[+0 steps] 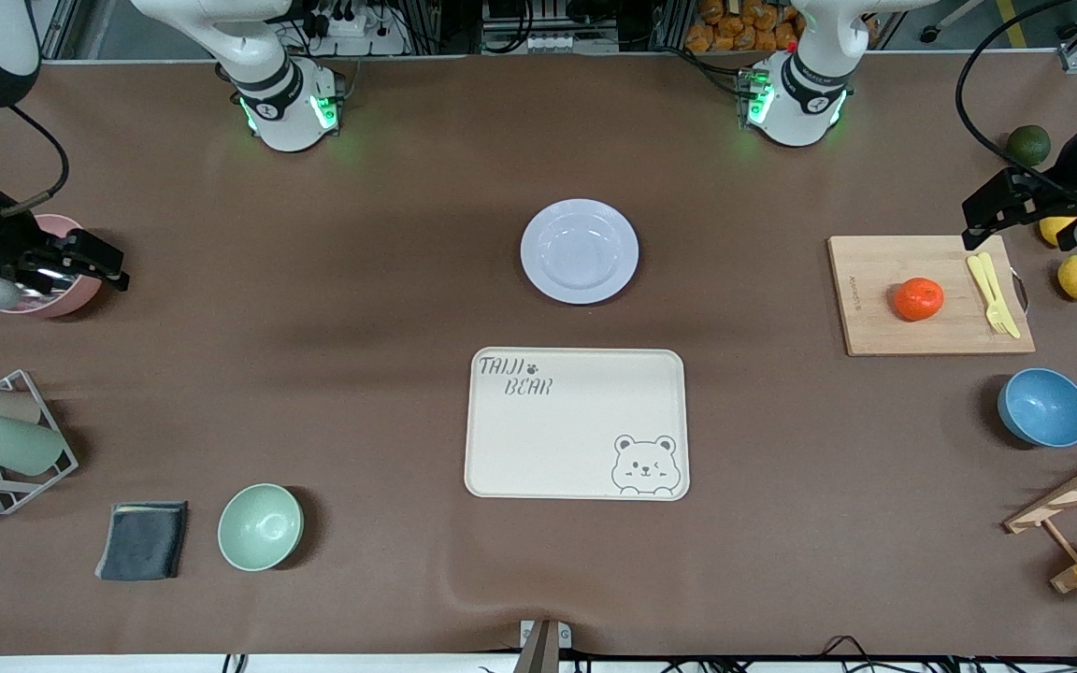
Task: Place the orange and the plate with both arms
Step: 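Lower the left gripper onto the orange on the cutting board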
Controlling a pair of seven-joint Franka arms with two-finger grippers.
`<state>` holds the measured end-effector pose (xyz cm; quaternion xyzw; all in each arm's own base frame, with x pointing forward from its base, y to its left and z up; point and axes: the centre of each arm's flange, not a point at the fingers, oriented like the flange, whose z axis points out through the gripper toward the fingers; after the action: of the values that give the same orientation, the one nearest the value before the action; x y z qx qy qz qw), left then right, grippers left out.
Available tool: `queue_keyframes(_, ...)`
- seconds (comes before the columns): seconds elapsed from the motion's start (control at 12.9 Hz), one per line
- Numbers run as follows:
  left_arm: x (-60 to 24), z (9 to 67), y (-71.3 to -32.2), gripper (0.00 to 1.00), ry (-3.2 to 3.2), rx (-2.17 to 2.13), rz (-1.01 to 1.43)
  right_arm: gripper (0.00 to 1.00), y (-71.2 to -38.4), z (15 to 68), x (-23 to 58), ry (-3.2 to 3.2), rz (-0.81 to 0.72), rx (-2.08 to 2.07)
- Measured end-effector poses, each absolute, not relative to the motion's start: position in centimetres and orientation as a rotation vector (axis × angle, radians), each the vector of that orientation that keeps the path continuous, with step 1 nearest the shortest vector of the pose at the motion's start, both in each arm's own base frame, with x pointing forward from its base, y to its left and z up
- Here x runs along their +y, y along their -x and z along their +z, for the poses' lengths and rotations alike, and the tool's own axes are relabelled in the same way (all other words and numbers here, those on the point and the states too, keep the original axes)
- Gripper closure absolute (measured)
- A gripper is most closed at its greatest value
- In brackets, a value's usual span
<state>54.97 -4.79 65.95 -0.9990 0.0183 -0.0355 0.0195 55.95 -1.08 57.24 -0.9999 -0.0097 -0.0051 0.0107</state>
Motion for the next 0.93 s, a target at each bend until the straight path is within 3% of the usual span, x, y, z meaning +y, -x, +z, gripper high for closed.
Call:
queue_keyframes(0.54, -2.8, 65.1, -54.6, 0.00, 3.097, 0.080, -0.028, 0.00, -56.0, 57.1, -0.6, 3.120, -0.011, -0.043)
queue_keyframes(0.93, 1.9, 56.2, -54.7, 0.00, 3.097, 0.003, 0.188, 0.00, -56.8, 55.1, -1.1, 3.121, 0.044, -0.028)
